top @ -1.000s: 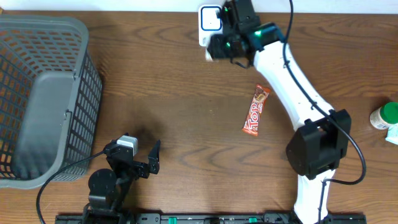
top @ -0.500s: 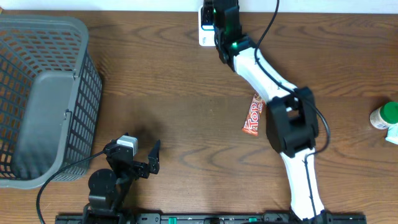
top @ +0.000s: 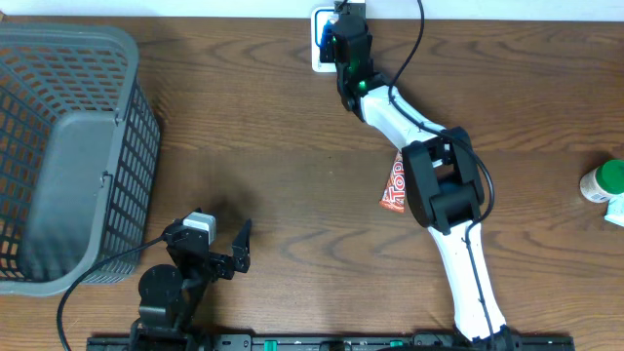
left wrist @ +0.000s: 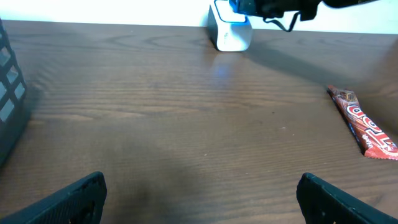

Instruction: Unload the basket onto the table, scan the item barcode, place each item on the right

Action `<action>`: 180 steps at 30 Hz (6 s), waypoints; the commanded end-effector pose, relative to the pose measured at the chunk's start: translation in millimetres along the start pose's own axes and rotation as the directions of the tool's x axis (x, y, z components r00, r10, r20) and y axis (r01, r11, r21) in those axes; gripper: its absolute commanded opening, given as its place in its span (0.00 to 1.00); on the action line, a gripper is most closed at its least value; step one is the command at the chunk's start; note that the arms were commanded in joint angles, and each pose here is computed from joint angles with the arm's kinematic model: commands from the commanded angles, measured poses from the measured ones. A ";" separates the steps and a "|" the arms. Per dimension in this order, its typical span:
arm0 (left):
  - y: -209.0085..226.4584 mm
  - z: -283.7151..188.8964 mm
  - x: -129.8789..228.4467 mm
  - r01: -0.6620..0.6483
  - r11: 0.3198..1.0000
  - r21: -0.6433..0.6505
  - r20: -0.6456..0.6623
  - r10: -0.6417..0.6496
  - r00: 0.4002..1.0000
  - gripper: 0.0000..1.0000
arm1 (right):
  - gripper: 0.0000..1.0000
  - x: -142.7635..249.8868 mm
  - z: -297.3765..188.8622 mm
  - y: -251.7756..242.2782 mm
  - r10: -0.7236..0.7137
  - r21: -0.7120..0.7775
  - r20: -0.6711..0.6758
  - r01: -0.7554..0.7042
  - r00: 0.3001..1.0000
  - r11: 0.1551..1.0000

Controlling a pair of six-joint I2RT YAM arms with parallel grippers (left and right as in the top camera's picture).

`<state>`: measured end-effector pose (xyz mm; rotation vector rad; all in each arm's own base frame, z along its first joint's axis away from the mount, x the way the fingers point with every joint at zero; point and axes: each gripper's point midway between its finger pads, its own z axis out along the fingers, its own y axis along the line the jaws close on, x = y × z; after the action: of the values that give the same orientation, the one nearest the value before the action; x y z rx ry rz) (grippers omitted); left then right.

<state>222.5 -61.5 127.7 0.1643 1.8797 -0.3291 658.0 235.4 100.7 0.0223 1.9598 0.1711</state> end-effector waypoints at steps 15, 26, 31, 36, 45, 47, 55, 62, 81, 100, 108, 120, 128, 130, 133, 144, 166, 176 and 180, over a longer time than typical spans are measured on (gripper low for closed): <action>0.2 1.7 11.9 0.012 1.000 0.004 -0.035 -0.012 0.999 0.98 | 0.38 -38.9 -238.3 -296.3 0.439 0.607 -0.464 -0.085 0.769 0.790; 0.2 1.6 11.8 0.012 1.000 0.004 -0.034 -0.012 0.999 0.98 | 0.37 74.3 -229.8 -439.2 0.700 0.779 -0.434 -0.154 0.566 0.608; 0.2 1.7 11.9 0.012 1.000 0.004 -0.035 -0.012 0.999 0.98 | 0.51 83.6 -247.5 -470.4 0.716 0.819 -0.416 -0.111 0.561 0.564; 0.2 1.7 11.9 0.012 1.000 0.004 -0.035 -0.012 0.999 0.98 | 0.86 48.1 -273.3 -479.8 0.721 0.834 -0.358 -0.145 0.594 0.533; 0.2 1.7 11.9 0.012 1.000 0.004 -0.035 -0.012 0.999 0.98 | 0.84 -51.9 -286.4 -355.6 0.663 0.547 -0.411 -0.413 0.625 0.728; 0.2 1.7 11.9 0.012 1.000 0.004 -0.035 -0.012 0.999 0.98 | 0.78 -51.8 -289.7 -299.0 0.642 0.443 -0.519 -0.465 0.564 0.766; 0.2 1.7 11.9 0.012 1.000 0.004 -0.035 -0.012 0.999 0.98 | 0.71 9.5 -282.9 -187.8 0.424 0.363 -0.764 -0.219 0.486 0.905; 0.2 1.7 11.9 0.012 1.000 0.004 -0.035 -0.012 0.999 0.98 | 0.99 106.9 -285.3 -129.0 0.422 0.395 -0.848 -0.149 0.320 0.906; 0.2 1.7 11.9 0.012 1.000 0.004 -0.035 -0.012 0.999 0.98 | 0.64 168.3 -240.4 -94.0 0.414 0.446 -0.754 -0.065 0.510 0.893; 0.2 1.7 11.9 0.012 1.000 0.004 -0.035 -0.012 0.999 0.98 | 0.42 195.3 -267.4 -148.3 0.426 0.585 -0.756 0.221 0.497 0.780; 0.2 1.6 11.8 0.012 1.000 0.004 -0.034 -0.012 0.999 0.98 | 0.11 207.0 -268.0 -151.2 0.427 0.583 -0.771 0.251 0.473 0.773; 0.2 1.6 11.8 0.012 1.000 0.004 -0.034 -0.012 0.999 0.98 | 0.01 167.5 -263.0 -19.8 -0.034 -0.105 -0.959 -0.242 0.280 0.965; 0.2 1.6 11.7 0.012 1.000 0.004 -0.034 -0.012 0.999 0.98 | 0.01 170.4 -270.0 18.0 -0.286 -0.463 -0.875 -0.499 0.392 0.733; 0.2 1.7 11.9 0.012 1.000 0.004 -0.035 -0.012 0.999 0.98 | 0.01 183.2 -266.1 22.7 -0.288 -0.495 -0.857 -0.528 0.427 0.690; 0.2 1.6 11.8 0.012 1.000 0.004 -0.034 -0.012 0.999 0.98 | 0.01 197.3 -265.1 27.4 -0.285 -0.526 -0.841 -0.573 0.460 0.628; 0.2 1.6 11.8 0.012 1.000 0.004 -0.034 -0.012 0.999 0.98 | 0.01 220.1 -243.2 -16.6 -0.186 -0.461 -0.869 -0.618 0.458 0.637; 0.2 1.7 11.9 0.012 1.000 0.004 -0.035 -0.012 0.999 0.98 | 0.49 261.4 -203.5 -177.4 0.207 0.171 -0.897 -0.124 0.390 0.977; 0.2 1.6 11.7 0.012 1.000 0.004 -0.034 -0.011 0.999 0.98 | 0.56 256.8 -223.0 -223.6 0.298 0.360 -0.874 0.100 0.385 0.928; 0.2 1.7 11.9 0.012 1.000 0.004 -0.035 -0.012 0.999 0.98 | 0.60 219.8 -227.7 -200.3 0.272 0.300 -0.903 0.034 0.332 0.953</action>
<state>222.5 -61.5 127.7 0.1643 1.8801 -0.3291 415.9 59.3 -2.2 0.2740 2.9994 0.1772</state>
